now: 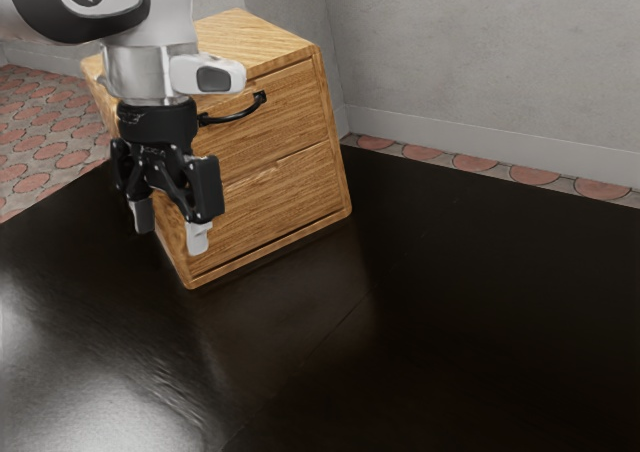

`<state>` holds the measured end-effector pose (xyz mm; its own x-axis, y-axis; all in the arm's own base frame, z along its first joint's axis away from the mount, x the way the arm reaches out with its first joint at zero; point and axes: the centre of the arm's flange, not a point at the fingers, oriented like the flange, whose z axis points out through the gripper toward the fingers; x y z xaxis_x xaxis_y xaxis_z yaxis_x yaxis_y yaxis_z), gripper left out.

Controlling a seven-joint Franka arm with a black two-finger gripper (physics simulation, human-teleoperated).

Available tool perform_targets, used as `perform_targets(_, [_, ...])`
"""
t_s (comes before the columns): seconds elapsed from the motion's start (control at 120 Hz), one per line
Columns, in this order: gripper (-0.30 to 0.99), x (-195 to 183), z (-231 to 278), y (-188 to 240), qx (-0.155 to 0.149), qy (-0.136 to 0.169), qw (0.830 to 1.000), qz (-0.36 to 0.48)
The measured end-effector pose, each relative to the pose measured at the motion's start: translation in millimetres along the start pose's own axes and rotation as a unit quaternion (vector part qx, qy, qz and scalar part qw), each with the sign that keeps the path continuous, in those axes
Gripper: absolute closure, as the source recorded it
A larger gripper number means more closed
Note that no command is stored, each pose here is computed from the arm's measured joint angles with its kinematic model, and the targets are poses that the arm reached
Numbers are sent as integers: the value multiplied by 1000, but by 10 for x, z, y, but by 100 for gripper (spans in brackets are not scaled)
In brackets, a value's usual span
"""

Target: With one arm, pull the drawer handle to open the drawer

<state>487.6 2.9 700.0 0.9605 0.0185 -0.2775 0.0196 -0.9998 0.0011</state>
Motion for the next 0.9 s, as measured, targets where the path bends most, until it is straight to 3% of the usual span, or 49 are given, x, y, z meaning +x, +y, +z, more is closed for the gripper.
perform_targets(0.15, [2, 232, -182, -15, -3, 106, 994, -4])
perform_targets(0.35, [2, 326, -334, -45, -4, 171, 985, -10])
perform_targets(0.517, [2, -119, -1019, -105, -6, 260, 965, -17])
perform_targets(0.633, [2, -112, -1072, -271, -3, 268, 963, -35])
perform_targets(0.75, [3, 266, -868, -560, 9, 254, 966, -48])
perform_targets(0.9, [2, 205, -763, -1800, 29, 262, 958, -116])
